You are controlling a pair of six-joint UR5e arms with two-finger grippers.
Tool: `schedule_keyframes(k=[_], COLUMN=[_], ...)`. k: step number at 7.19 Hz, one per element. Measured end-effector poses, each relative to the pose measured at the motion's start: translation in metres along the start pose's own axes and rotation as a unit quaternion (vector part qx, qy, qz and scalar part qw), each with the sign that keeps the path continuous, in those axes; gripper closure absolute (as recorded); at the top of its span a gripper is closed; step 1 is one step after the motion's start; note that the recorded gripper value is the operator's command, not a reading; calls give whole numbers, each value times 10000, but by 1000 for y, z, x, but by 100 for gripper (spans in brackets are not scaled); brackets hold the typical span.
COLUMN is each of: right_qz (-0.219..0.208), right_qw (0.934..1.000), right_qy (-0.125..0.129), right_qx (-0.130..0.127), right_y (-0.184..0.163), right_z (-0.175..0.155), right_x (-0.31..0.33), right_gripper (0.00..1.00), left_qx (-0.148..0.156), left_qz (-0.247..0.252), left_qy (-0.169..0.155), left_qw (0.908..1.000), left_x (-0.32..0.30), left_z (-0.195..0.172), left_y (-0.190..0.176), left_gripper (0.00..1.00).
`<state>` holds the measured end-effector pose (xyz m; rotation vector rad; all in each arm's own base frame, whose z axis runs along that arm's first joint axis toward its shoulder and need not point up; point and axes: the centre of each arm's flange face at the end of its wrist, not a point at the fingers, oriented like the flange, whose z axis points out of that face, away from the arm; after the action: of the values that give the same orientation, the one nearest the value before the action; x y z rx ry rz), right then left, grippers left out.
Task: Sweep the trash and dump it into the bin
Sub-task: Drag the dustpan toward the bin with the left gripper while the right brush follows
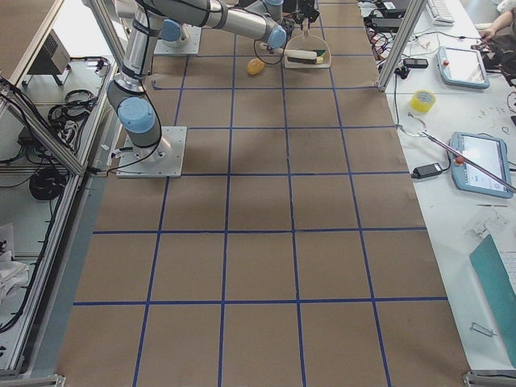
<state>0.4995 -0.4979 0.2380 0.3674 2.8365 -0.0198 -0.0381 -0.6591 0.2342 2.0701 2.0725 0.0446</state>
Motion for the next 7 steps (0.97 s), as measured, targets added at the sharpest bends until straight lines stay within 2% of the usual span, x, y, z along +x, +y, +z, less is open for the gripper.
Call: schedule_keyframes(k=[2,3,5,7], right_qz=[109,189,346,476], right_qw=[9993,9983,9955,9929], right_qy=[322,516,823,1014], right_qx=[-162,-212,-318,-406], right_y=[-1,9,52,103], right_z=[-43,-67,-98,-106], right_x=[24,41,84,123], right_gripper=[100,100,100,100], left_qx=[-3,-18,-41,-22], left_qz=[68,155,364,414], left_qy=[-40,-78,-96,85], left_qw=[10000,9998,9993,9991], left_x=[1,2,12,62], left_z=[-6,-14,-29,-38], left_y=[3,9,36,44], left_gripper=[100,100,100,100])
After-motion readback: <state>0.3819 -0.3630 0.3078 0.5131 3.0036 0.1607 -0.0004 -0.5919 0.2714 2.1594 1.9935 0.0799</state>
